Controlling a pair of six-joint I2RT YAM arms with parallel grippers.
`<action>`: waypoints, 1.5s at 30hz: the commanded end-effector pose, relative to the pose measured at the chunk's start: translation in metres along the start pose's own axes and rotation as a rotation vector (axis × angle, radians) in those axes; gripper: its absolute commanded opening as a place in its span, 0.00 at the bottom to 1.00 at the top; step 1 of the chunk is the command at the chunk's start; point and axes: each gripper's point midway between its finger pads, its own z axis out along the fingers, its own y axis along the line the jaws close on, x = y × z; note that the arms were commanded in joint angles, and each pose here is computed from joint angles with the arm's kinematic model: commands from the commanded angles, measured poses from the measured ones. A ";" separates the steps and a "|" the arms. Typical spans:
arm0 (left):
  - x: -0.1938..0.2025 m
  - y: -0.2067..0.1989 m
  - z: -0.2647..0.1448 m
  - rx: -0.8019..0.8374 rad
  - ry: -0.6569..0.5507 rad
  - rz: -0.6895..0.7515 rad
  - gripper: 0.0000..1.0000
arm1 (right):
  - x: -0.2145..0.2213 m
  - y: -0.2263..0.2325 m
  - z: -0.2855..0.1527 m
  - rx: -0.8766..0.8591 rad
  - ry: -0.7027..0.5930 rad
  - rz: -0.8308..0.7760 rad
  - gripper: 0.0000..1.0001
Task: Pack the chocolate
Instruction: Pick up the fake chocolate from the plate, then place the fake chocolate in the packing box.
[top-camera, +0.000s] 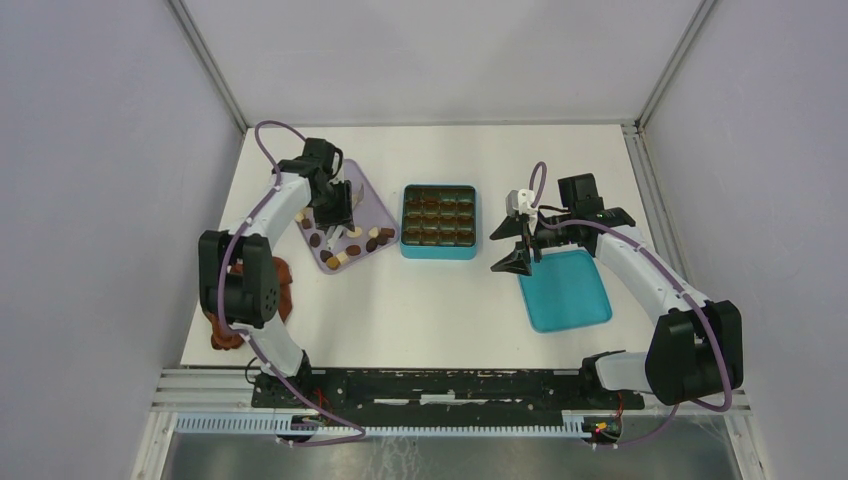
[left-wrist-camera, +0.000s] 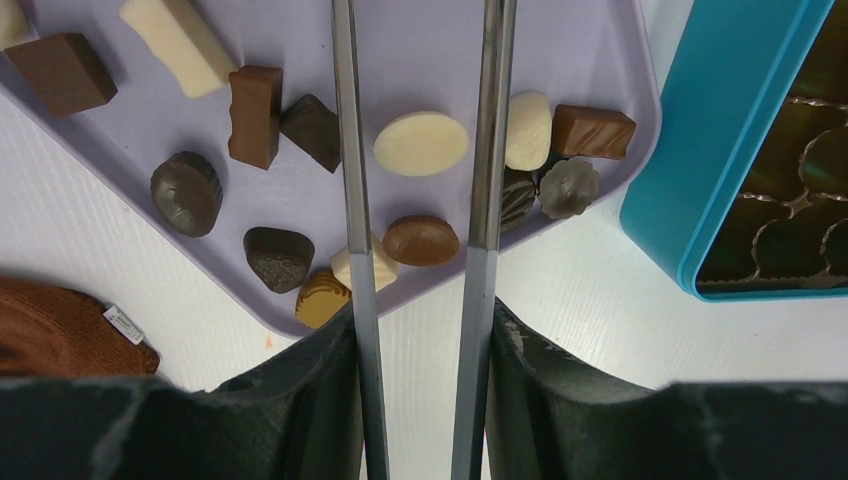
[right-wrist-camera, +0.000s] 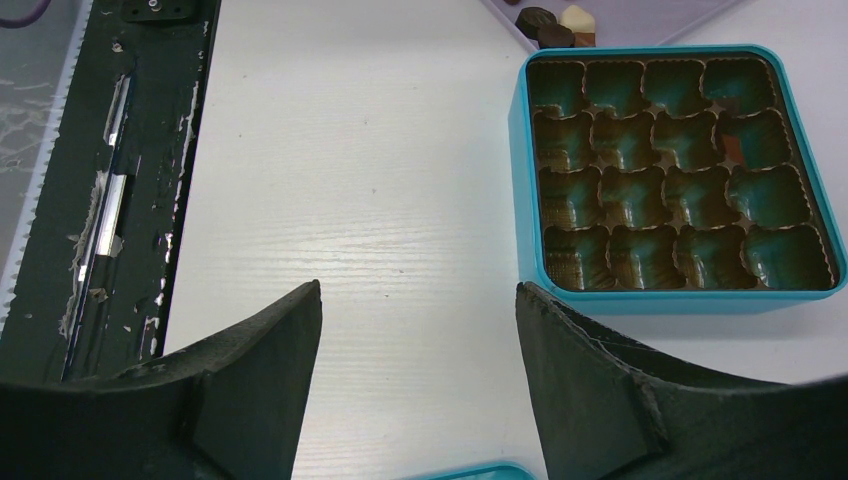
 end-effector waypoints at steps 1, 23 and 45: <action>-0.013 0.000 -0.003 0.008 -0.022 0.041 0.47 | -0.010 -0.008 -0.001 0.012 -0.005 -0.045 0.77; -0.008 -0.005 -0.012 0.022 -0.016 0.048 0.07 | -0.012 -0.007 -0.002 0.013 -0.003 -0.053 0.77; 0.013 -0.039 -0.075 0.265 -0.259 0.018 0.02 | -0.011 -0.008 -0.002 0.012 -0.002 -0.051 0.77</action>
